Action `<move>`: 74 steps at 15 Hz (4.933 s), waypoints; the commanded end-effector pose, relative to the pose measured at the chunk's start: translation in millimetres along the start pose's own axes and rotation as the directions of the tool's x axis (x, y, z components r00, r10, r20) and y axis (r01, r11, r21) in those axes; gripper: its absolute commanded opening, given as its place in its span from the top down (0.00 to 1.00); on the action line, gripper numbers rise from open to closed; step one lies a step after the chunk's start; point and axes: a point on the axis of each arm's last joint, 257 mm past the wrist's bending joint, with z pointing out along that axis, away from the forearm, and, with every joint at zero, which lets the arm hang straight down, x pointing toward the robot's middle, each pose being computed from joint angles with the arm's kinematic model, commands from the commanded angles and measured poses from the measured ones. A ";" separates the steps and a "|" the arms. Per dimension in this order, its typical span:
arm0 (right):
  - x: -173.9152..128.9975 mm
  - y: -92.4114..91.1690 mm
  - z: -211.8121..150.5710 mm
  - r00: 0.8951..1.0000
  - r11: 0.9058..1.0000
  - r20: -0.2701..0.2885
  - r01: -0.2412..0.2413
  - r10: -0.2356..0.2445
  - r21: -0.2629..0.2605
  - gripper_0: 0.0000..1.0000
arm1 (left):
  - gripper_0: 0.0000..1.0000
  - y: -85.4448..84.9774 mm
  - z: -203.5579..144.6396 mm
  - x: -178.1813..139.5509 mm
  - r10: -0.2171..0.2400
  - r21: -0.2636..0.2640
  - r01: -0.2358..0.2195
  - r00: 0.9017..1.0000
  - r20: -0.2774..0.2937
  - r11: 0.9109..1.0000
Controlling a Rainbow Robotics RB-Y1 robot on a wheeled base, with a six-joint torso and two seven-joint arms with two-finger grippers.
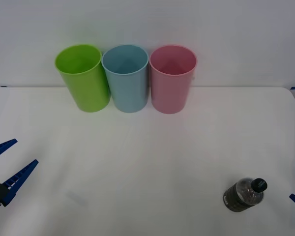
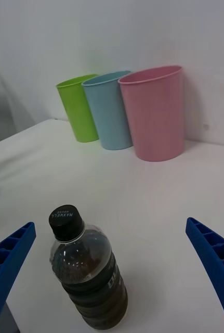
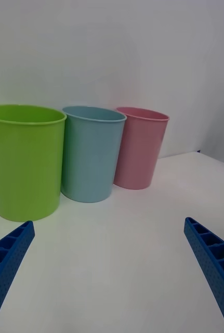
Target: Grasp the object on the table and drop it into the matching bin: aluminum can to the light blue bin, PET bottle to the pink bin.
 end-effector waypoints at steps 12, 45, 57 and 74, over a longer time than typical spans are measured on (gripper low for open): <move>53.5 -2.6 -28.7 0.987 0.997 -0.156 0.030 -0.040 -0.066 0.00 | 0.00 0.0 0.0 0.0 0.000 0.000 0.000 1.000 0.000 1.000; 137.2 28.1 69.5 0.984 0.992 -0.139 0.107 -0.115 -0.065 0.00 | 0.00 0.0 0.0 0.0 0.000 0.000 0.000 1.000 0.000 1.000; 140.3 37.3 102.8 0.990 0.993 -0.088 0.106 -0.110 -0.041 0.00 | 0.00 0.0 0.0 0.0 0.000 0.000 0.000 1.000 0.000 1.000; 136.7 38.2 116.8 0.992 0.993 -0.055 0.114 -0.115 -0.022 0.00 | 0.00 0.0 0.0 0.0 0.000 0.000 0.000 1.000 0.000 1.000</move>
